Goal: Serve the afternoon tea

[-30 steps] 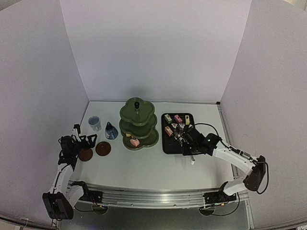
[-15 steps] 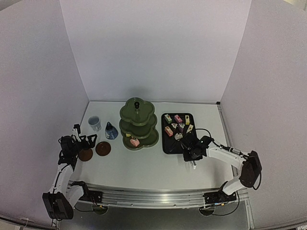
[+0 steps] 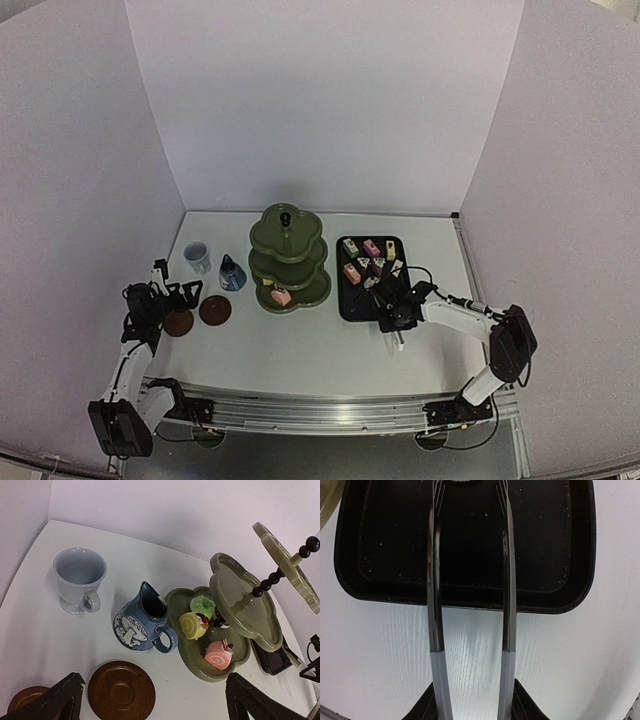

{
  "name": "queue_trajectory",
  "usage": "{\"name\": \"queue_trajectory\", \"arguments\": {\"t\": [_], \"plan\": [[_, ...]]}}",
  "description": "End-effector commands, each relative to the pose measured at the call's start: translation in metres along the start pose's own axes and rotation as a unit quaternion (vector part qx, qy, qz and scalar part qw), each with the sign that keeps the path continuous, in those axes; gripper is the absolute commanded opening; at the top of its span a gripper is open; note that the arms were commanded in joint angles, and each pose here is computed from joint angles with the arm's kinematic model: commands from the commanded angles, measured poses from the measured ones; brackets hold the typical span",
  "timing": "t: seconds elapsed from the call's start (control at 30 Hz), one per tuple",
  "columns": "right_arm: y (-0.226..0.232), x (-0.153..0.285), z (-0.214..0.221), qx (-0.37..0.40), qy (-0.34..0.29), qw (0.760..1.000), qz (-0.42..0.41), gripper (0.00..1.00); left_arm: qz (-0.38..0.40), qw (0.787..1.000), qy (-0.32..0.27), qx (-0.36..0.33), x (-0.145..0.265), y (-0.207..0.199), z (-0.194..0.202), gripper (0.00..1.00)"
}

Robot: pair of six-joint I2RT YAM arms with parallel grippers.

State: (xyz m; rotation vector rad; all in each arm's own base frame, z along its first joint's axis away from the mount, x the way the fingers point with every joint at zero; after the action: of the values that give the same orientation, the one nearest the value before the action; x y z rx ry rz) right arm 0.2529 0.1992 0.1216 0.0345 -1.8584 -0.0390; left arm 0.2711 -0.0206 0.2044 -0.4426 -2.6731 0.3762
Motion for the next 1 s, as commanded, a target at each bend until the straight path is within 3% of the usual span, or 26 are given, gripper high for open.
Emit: {"name": "queue_trajectory", "arguments": {"t": [0.0, 0.6, 0.77, 0.97], "plan": [[0.011, 0.001, -0.017, 0.014, -0.017, 1.0, -0.017, 0.4, 0.0, 0.999, -0.028, -0.026, 0.004, -0.005, -0.021, 1.0], [0.017, -0.013, -0.038, 0.031, -0.012, 0.999, -0.019, 0.39, -0.002, 0.999, -0.028, -0.026, 0.003, -0.004, -0.022, 1.0], [0.019, -0.012, -0.037, 0.033, -0.007, 0.999, -0.028, 0.19, -0.004, 0.999, -0.029, -0.027, 0.004, -0.004, -0.022, 1.0], [0.013, -0.001, -0.032, 0.027, -0.016, 0.999, -0.034, 0.06, -0.005, 0.999, -0.027, -0.025, 0.004, -0.003, -0.021, 1.0]]}}
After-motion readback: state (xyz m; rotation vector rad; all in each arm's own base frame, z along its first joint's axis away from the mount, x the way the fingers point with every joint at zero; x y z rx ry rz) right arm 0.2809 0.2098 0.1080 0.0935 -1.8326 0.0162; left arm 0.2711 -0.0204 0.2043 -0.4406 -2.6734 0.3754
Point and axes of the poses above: each gripper's point midway between its finger pads, its own x axis back along the fingers, its own y axis along the line the jaws close on, z = x × y, the point moved 5 cm from there along x, back along the fingers, and after that the axes turned 6 degrees about -x, right-handed, at the moved point
